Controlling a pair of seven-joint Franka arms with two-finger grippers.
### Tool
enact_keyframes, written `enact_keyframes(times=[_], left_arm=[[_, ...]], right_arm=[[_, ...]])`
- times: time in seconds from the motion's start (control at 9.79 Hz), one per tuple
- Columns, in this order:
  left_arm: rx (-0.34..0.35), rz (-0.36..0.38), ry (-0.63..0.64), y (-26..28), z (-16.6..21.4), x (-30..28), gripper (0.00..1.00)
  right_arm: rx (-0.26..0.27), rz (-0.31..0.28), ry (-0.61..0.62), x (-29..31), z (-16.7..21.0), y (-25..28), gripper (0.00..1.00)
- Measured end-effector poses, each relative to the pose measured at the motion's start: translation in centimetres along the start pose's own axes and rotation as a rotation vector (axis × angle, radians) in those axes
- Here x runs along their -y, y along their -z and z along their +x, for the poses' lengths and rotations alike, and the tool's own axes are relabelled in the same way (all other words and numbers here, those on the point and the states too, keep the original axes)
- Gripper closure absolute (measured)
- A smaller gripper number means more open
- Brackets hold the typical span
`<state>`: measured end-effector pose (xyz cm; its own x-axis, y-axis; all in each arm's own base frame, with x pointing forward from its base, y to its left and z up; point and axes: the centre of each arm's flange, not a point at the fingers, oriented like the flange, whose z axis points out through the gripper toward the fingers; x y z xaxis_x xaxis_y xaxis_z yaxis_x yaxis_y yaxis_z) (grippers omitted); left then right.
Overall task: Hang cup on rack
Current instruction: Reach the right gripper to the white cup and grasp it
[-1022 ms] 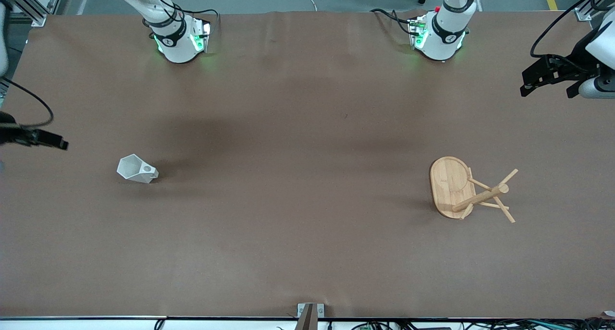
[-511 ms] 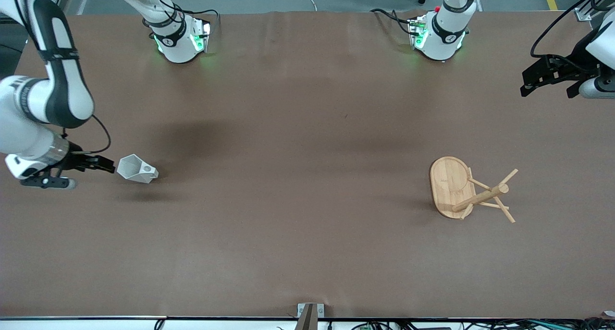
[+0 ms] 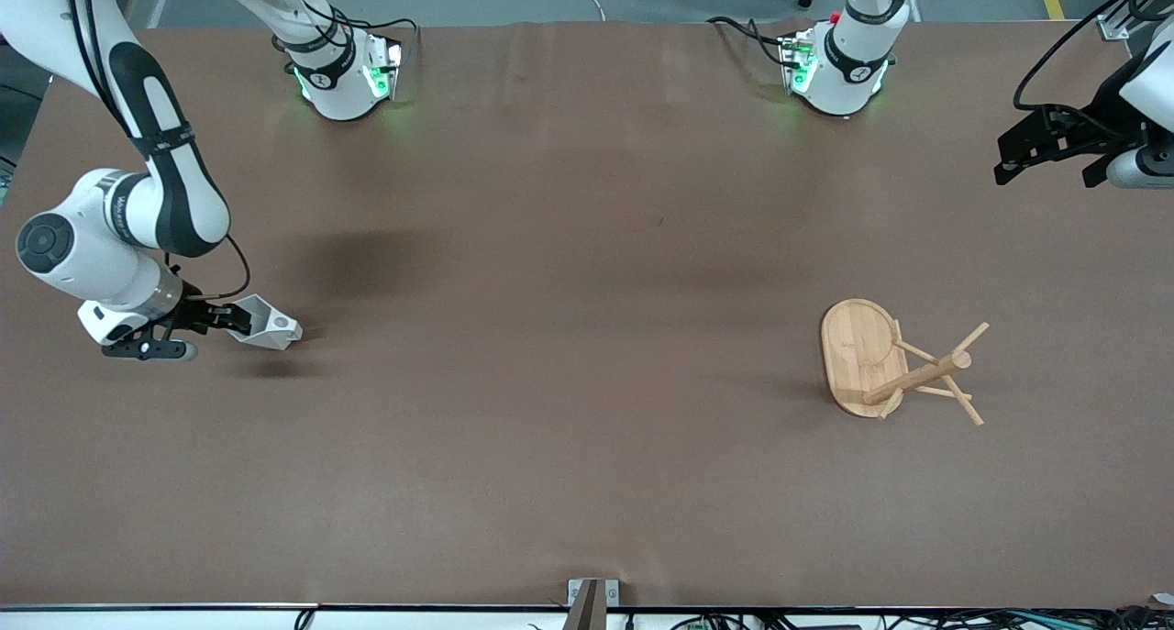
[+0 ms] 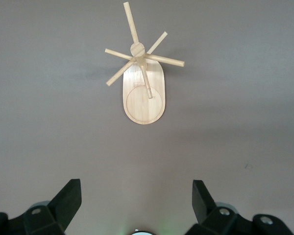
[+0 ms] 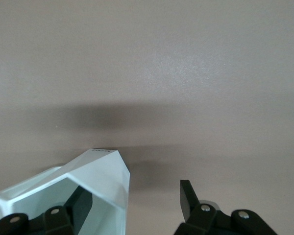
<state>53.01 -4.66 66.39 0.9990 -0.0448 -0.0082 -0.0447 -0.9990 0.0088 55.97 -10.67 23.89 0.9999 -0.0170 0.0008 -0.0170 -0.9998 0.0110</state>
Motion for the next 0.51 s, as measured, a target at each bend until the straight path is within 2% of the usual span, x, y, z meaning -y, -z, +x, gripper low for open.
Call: enact_keyframes(times=[0.2, 0.41, 0.51], left_arm=[[0.000, 0.000, 0.000, 0.01, 0.00, 0.03, 0.00], [0.000, 0.004, -0.002, 0.01, 0.00, 0.09, 0.00], [0.000, 0.006, -0.002, 0.01, 0.00, 0.13, 0.00]], right_arm=[[0.012, 0.001, 0.002, 0.03, -0.14, -0.96, 0.62], [0.015, 0.001, 0.002, 0.03, -0.17, -1.14, 0.73], [0.015, 0.002, 0.001, 0.02, -0.17, -1.14, 0.84]])
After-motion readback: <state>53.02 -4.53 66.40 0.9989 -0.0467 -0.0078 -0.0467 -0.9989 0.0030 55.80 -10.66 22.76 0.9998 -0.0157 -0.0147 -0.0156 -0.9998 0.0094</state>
